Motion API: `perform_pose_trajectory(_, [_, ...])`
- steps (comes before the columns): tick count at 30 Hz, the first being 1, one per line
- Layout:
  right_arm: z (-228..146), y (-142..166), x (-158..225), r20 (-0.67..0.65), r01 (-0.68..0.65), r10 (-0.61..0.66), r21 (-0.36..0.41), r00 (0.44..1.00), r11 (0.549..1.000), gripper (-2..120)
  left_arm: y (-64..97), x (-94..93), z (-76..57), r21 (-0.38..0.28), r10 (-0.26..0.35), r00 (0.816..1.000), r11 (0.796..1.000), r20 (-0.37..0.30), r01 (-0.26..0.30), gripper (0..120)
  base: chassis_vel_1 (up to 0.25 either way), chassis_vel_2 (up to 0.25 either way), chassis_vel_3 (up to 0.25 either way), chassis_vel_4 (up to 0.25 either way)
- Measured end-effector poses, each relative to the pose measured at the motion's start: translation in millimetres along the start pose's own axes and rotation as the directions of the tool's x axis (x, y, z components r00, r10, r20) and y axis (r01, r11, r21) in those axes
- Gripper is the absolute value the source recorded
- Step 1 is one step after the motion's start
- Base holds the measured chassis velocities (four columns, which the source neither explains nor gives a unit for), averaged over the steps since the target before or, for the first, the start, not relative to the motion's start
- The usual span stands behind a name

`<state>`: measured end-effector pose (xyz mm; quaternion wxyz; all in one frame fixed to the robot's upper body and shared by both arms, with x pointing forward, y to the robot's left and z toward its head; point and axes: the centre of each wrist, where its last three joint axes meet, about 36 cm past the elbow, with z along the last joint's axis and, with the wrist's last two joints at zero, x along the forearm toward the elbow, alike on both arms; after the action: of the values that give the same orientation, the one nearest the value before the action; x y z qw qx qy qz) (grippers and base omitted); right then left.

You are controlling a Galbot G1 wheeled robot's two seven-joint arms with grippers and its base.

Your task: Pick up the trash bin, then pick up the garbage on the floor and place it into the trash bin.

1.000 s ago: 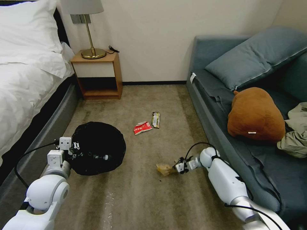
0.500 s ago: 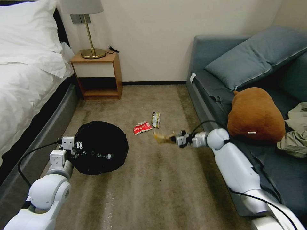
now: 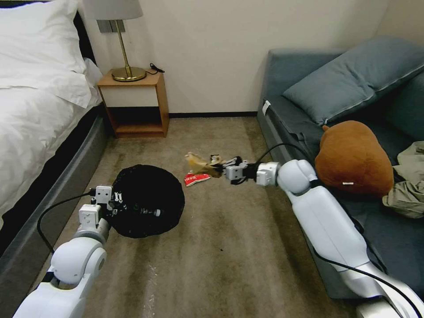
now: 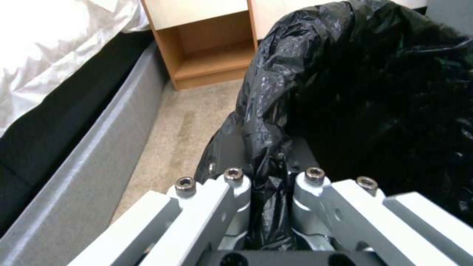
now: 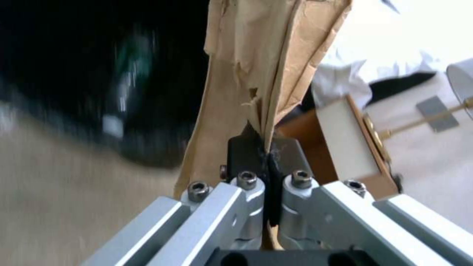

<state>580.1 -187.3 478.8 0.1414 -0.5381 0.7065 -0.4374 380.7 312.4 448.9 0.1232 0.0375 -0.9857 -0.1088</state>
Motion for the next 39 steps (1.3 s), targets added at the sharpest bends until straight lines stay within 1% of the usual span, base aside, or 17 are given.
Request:
perform_pose_trajectory(2, [-1, 1, -3, 0.008, -0.002, 0.002, -0.008, 1.0, 1.0, 0, -0.2, -0.4, 0.0, 0.0, 0.0, 1.0, 1.0, 0.0, 0.0, 5, 0.0, 0.0, 0.0, 0.0])
perform_pose_trajectory(4, [-11, 9, -23, 0.063, -0.018, 0.021, -0.046, 0.998, 0.999, 0, -2.2, -3.2, 0.2, 0.002, 0.004, 1.0, 1.0, 0.004, -0.004, 5, 0.0, 0.0, 0.0, 0.0])
perform_pose_trajectory(5, [-11, 9, -23, 0.063, -0.018, 0.021, -0.046, 0.998, 0.999, 0, -2.2, -3.2, 0.2, 0.002, 0.004, 1.0, 1.0, 0.004, -0.004, 5, 0.0, 0.0, 0.0, 0.0])
perform_pose_trajectory(8, [-20, 15, -47, 0.105, -0.026, 0.033, -0.072, 0.994, 0.997, 0, -5.4, -5.2, 1.4, 0.003, 0.008, 1.0, 1.0, 0.006, -0.008, 5, 0.0, 0.0, 0.0, 0.0])
perform_pose_trajectory(10, [-36, 14, -84, 0.155, -0.009, 0.019, -0.067, 0.988, 0.998, 0, -8.5, -5.0, 3.8, 0.011, 0.003, 1.0, 1.0, 0.002, -0.003, 5, 0.0, 0.0, 0.0, 0.0])
perform_pose_trajectory(11, [-36, 14, -84, 0.155, -0.009, 0.019, -0.067, 0.988, 0.998, 0, -8.5, -5.0, 3.8, 0.011, 0.003, 1.0, 1.0, 0.002, -0.003, 5, 0.0, 0.0, 0.0, 0.0])
perform_pose_trajectory(12, [-41, 15, -97, 0.169, 0.001, 0.009, -0.063, 0.985, 0.998, 0, -8.8, -6.7, 3.1, 0.015, -0.001, 1.0, 1.0, 0.005, 0.001, 5, 0.0, 0.0, 0.0, 0.0])
perform_pose_trajectory(15, [-42, 18, -104, 0.173, 0.004, 0.007, -0.067, 0.985, 0.998, 0, -8.8, -8.1, 1.9, 0.017, -0.003, 1.0, 1.0, 0.008, 0.002, 5, 0.0, 0.0, 0.0, 0.0])
perform_pose_trajectory(26, [-18, 57, -136, 0.127, -0.036, 0.05, -0.111, 0.991, 0.993, 0, -9.6, -12.8, 1.1, 0.03, 0.002, 1.0, 1.0, 0.024, -0.002, 5, 0.0, 0.0, 0.0, 0.0])
perform_pose_trajectory(27, [-12, 66, -136, 0.109, -0.053, 0.067, -0.13, 0.992, 0.99, 15, -9.9, -12.5, 1.7, 0.032, 0.003, 1.0, 0.999, 0.025, -0.003, 5, 0.0, 0.0, 0.0, 0.0])
perform_pose_trajectory(28, [-12, 66, -136, 0.109, -0.053, 0.067, -0.13, 0.992, 0.99, 15, -9.9, -12.5, 1.7, 0.032, 0.003, 1.0, 0.999, 0.025, -0.003, 5, 0.0, 0.0, 0.0, 0.0])
perform_pose_trajectory(30, [-10, 69, -134, 0.103, -0.062, 0.076, -0.132, 0.992, 0.989, 28, -9.2, -12.0, 2.4, 0.032, 0.003, 1.0, 0.999, 0.025, -0.003, 5, 0.0, 0.0, 0.0, 0.0])
perform_pose_trajectory(34, [-14, 70, -132, 0.1, -0.082, 0.096, -0.134, 0.99, 0.988, 34, -8.5, -12.3, 2.3, 0.032, 0.0, 1.0, 0.999, 0.026, -0.001, 5, 0.0, 0.0, 0.0, 0.0])
perform_pose_trajectory(36, [-21, 71, -130, 0.086, -0.138, 0.154, -0.164, 0.984, 0.977, 48, -7.6, -13.0, 2.0, 0.033, -0.002, 1.0, 0.999, 0.027, 0.001, 5, 0.0, 0.0, 0.0, 0.0])
perform_pose_trajectory(37, [-21, 71, -130, 0.086, -0.138, 0.154, -0.164, 0.984, 0.977, 48, -7.6, -13.0, 2.0, 0.033, -0.002, 1.0, 0.999, 0.027, 0.001, 5, 0.0, 0.0, 0.0, 0.0])
perform_pose_trajectory(38, [-24, 72, -129, 0.083, -0.161, 0.178, -0.184, 0.981, 0.97, 53, -6.6, -13.5, 1.8, 0.034, -0.005, 1.0, 0.999, 0.028, 0.004, 5, 0.0, 0.0, 0.0, 0.0])
perform_pose_trajectory(39, [-29, 71, -126, 0.078, -0.202, 0.224, -0.228, 0.971, 0.952, 59, -3.2, -14.9, 1.2, 0.037, -0.015, 0.999, 0.999, 0.036, 0.014, 5, 0.0, 0.0, 0.0, 0.0])
